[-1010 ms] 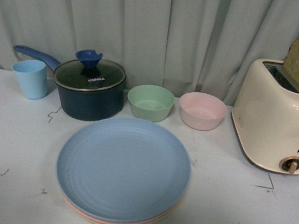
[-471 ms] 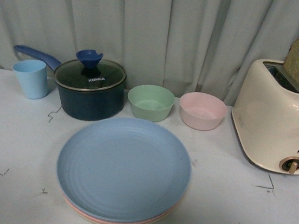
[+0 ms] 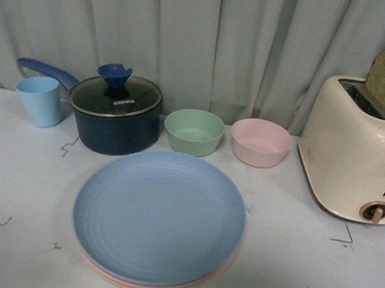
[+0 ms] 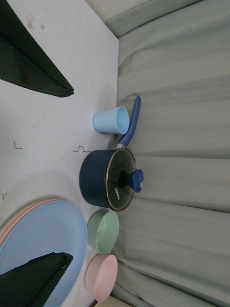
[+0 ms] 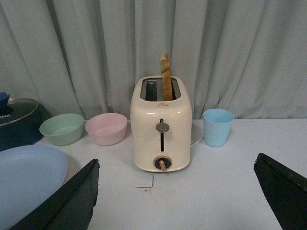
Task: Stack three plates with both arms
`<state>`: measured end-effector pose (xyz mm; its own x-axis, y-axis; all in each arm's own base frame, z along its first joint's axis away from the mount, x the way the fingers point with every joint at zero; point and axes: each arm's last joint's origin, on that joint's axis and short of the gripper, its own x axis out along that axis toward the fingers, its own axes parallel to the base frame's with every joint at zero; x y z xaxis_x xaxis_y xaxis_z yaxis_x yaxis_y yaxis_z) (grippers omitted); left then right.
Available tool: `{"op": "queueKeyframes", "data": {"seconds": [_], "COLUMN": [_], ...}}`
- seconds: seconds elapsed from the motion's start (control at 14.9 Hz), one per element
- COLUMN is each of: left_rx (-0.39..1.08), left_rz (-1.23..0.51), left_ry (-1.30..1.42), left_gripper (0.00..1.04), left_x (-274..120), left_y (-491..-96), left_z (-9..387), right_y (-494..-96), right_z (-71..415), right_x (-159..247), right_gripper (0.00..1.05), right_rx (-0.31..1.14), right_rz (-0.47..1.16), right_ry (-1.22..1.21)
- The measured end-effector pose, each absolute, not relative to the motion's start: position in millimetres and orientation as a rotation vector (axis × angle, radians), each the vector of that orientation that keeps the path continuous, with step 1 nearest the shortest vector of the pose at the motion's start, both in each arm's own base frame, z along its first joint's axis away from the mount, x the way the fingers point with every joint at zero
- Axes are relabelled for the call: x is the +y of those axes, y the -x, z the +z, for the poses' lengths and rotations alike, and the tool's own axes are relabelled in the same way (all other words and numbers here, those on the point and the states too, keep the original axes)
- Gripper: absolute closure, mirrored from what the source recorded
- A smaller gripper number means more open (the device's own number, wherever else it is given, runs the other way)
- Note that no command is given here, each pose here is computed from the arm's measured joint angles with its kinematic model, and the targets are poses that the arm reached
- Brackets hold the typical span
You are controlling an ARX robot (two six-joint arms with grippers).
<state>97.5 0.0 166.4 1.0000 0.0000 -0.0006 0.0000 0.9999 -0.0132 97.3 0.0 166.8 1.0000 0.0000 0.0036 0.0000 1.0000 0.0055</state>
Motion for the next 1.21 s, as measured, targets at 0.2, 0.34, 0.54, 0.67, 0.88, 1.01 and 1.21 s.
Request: {"op": "queueKeyframes", "data": {"seconds": [0.2, 0.34, 0.54, 0.67, 0.88, 1.01, 1.21], "left_rx": [0.001, 0.001, 0.001, 0.001, 0.0, 0.001, 0.001], "left_rz": [0.0, 0.0, 0.0, 0.0, 0.0, 0.0, 0.0], "left_ry": [0.013, 0.013, 0.014, 0.014, 0.013, 0.014, 0.014], "left_gripper": [0.07, 0.07, 0.07, 0.07, 0.07, 0.07, 0.07], "left_x": [0.0, 0.0, 0.0, 0.0, 0.0, 0.0, 0.0], "left_y": [-97.5, -97.5, -97.5, -97.5, -97.5, -97.5, -97.5], "left_z": [166.4, 166.4, 166.4, 166.4, 166.4, 166.4, 166.4], "right_y": [-97.3, -97.3, -97.3, -97.3, -97.3, -97.3, -97.3], "right_z": [166.8, 166.8, 166.8, 166.8, 166.8, 166.8, 166.8], "right_x": [0.0, 0.0, 0.0, 0.0, 0.0, 0.0, 0.0], "right_gripper": [0.06, 0.06, 0.06, 0.06, 0.06, 0.06, 0.06], "right_rx": [-0.004, -0.004, -0.004, -0.004, -0.004, -0.004, -0.004], "right_rz": [0.0, 0.0, 0.0, 0.0, 0.0, 0.0, 0.0], "right_ry": [-0.006, -0.006, -0.006, -0.006, -0.006, -0.006, -0.006]}}
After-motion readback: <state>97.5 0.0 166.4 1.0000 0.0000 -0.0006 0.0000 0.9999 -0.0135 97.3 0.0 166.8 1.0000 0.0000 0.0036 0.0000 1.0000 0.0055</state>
